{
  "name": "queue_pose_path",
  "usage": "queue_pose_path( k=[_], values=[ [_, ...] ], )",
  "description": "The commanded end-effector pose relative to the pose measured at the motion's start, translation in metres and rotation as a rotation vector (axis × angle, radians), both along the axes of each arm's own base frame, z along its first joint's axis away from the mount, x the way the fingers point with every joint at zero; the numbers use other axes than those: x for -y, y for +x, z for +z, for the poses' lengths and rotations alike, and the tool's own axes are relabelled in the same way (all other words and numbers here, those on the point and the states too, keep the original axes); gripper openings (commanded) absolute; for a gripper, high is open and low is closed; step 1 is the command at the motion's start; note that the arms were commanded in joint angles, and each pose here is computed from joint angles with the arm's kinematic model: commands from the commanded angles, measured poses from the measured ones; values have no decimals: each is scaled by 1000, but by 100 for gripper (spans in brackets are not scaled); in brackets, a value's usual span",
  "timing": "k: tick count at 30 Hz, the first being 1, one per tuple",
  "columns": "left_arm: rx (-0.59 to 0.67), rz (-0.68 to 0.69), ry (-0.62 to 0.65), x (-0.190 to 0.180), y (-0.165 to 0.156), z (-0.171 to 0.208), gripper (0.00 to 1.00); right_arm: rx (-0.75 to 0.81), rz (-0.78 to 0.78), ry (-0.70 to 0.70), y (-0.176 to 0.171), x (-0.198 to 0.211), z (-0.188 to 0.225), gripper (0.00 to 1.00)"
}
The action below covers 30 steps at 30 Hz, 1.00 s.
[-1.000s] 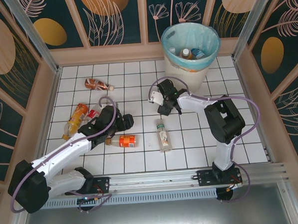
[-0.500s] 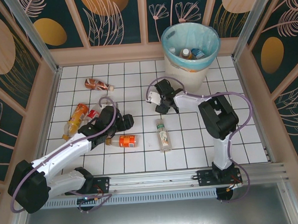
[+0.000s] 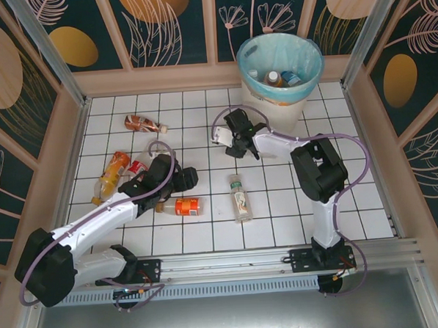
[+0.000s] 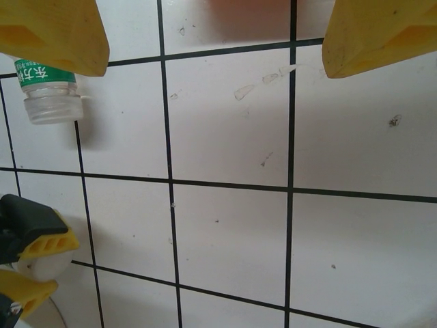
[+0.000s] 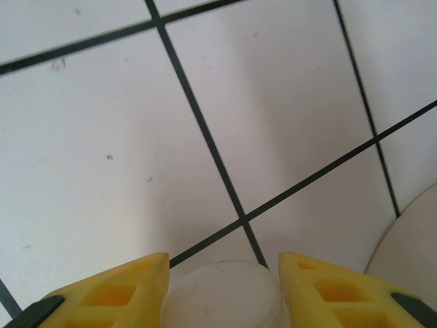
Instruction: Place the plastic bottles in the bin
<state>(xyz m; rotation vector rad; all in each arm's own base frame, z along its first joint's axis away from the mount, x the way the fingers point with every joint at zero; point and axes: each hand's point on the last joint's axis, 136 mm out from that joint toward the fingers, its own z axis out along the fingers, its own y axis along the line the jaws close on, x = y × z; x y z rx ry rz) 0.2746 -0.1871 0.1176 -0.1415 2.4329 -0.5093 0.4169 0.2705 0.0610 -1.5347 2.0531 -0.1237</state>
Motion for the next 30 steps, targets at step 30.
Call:
queue_pose_path(
  k=[30],
  values=[
    [634, -272, -150, 104, 102, 284, 78, 744, -119, 1259, -69, 45, 491, 19]
  ],
)
